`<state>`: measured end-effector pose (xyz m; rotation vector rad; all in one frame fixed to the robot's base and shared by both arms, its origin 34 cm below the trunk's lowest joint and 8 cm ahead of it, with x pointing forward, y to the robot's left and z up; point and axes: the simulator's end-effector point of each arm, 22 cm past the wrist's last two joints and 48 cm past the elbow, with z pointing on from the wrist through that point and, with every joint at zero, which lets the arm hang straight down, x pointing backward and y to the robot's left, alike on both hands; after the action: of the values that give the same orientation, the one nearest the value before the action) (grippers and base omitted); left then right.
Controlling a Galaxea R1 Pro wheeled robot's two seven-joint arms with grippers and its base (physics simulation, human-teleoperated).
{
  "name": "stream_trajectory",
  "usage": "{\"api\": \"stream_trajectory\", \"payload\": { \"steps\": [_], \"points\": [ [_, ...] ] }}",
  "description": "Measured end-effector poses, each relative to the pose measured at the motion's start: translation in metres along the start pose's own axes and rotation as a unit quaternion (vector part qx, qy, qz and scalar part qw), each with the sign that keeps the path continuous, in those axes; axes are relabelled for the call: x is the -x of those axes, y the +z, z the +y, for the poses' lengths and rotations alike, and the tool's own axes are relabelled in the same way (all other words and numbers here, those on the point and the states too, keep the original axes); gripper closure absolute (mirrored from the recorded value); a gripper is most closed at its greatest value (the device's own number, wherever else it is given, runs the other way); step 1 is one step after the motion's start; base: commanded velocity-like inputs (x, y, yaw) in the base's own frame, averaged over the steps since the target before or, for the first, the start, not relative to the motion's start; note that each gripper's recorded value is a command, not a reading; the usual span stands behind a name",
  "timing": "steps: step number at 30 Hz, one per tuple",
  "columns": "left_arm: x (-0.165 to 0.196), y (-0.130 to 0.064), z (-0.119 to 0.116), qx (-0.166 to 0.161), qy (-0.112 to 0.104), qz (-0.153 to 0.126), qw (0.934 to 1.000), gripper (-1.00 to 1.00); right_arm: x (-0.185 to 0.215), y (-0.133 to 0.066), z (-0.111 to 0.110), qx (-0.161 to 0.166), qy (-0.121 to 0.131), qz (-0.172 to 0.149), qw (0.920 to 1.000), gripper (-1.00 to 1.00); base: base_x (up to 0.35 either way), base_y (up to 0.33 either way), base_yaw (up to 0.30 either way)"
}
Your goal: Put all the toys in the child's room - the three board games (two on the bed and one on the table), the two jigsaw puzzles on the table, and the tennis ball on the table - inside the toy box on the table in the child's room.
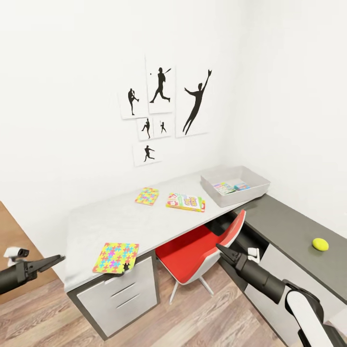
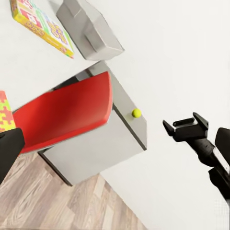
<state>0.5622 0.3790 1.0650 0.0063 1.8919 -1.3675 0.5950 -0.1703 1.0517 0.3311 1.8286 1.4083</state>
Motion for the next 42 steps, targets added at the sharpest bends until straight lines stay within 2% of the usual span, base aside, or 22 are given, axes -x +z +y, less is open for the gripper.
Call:
{"api": "stream_trajectory", "payload": {
  "steps": [4,7,15,20,31,42],
  "points": [
    [-0.01,-0.005,0.016,0.006,-0.041,-0.008,0.9991,-1.0,-0.002,0.003,-0.001,0.001,0.001,-0.003,1.0,-1.0,0.0,0.0,0.0],
    [-0.015,-0.008,0.023,0.009,-0.061,-0.013,0.998,-1.0,-0.005,0.004,-0.001,0.002,0.003,-0.001,1.0,-1.0,0.0,0.0,0.0],
    [-0.02,-0.01,0.029,0.011,-0.078,-0.017,0.9967,-1.0,-0.007,0.006,-0.003,0.001,0.006,0.0,1.0,-1.0,0.0,0.0,0.0],
    [-0.027,-0.012,0.039,0.017,-0.1,-0.023,0.9946,-1.0,-0.008,0.006,-0.004,0.001,0.007,0.0,1.0,-1.0,0.0,0.0,0.0],
    [-0.033,-0.015,0.056,0.047,-0.113,-0.024,0.9922,-1.0,-0.008,0.006,-0.004,0.0,0.007,0.001,1.0,-1.0,0.0,0.0,0.0],
    [-0.033,-0.024,0.084,0.11,-0.114,-0.032,0.9869,-1.0,-0.008,0.006,-0.004,-0.001,0.006,0.001,1.0,-1.0,0.0,0.0,0.0]
  ]
}}
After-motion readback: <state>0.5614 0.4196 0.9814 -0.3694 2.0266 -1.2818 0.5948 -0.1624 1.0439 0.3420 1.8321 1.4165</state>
